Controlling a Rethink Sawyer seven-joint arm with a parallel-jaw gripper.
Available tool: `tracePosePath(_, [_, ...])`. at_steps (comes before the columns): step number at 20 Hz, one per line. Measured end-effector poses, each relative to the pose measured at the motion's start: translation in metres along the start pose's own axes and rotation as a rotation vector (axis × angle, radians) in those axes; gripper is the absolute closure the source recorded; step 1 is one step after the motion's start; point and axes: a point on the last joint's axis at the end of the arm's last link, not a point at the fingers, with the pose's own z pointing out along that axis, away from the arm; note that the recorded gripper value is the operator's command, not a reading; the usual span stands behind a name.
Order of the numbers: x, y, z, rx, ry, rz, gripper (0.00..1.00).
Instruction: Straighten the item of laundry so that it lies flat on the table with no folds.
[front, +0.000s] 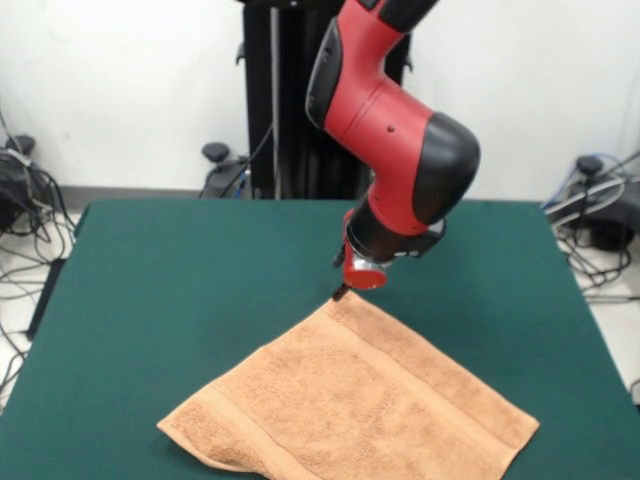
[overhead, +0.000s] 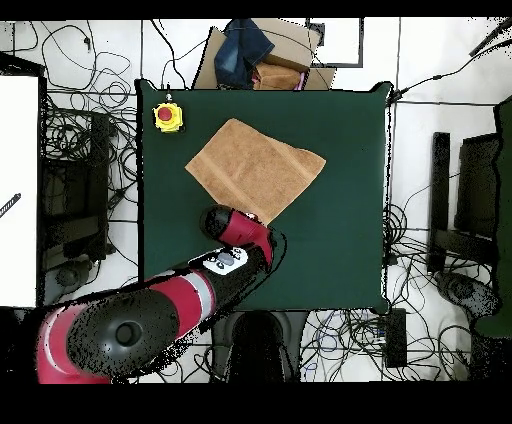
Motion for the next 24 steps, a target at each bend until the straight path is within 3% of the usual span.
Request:
tracePosePath(10, [0.010,0.016,0.010,-0.021,-0.005,-0.026,0.00])
tracePosePath(24, [0.009,0.018,0.010,-0.024,-0.008,-0.027,0.00])
